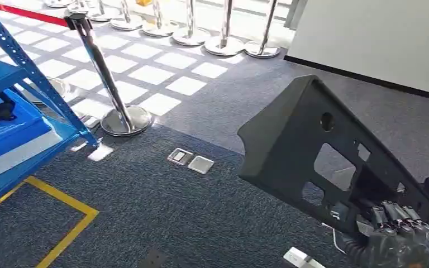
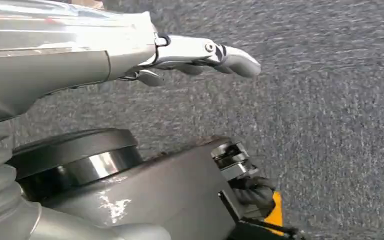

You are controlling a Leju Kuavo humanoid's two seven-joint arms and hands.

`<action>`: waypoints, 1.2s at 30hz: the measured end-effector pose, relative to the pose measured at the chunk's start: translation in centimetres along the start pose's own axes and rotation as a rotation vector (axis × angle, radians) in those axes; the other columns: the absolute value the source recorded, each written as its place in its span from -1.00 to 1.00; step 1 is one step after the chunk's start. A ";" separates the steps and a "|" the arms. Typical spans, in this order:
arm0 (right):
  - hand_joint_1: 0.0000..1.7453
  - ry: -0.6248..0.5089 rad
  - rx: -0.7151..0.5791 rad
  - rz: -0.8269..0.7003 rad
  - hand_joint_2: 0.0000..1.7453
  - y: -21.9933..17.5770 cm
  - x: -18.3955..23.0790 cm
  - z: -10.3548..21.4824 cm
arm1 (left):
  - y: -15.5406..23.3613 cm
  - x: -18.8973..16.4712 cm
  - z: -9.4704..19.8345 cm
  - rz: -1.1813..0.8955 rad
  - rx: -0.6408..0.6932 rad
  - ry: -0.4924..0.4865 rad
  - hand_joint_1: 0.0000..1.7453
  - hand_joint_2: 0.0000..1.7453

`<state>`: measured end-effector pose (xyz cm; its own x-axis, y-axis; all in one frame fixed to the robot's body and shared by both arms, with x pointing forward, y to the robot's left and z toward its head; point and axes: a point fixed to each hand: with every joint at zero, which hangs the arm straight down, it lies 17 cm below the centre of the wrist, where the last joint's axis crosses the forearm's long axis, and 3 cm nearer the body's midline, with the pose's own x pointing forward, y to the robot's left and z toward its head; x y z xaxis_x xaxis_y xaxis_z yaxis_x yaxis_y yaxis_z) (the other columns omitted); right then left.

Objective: Take the parts from the cabinet and place them on the table.

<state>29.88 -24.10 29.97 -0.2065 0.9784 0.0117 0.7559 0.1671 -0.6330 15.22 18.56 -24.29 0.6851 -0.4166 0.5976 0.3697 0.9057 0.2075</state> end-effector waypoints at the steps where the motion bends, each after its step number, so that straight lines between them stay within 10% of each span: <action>1: 1.00 0.000 -0.001 0.001 1.00 0.0 -0.1 0.0 | 0.0 0.0 0.0 0.000 0.000 0.000 -1.00 1.00; 36: 1.00 0.012 -0.021 0.008 1.00 -0.8 -0.9 -0.4 | 0.1 0.0 0.0 -0.001 0.002 0.002 -1.00 1.00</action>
<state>29.65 -25.06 30.77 -0.1929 0.9811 0.0162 0.7703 0.1616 -0.6168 15.28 18.65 -24.31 0.6861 -0.4177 0.5957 0.3691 0.9054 0.2098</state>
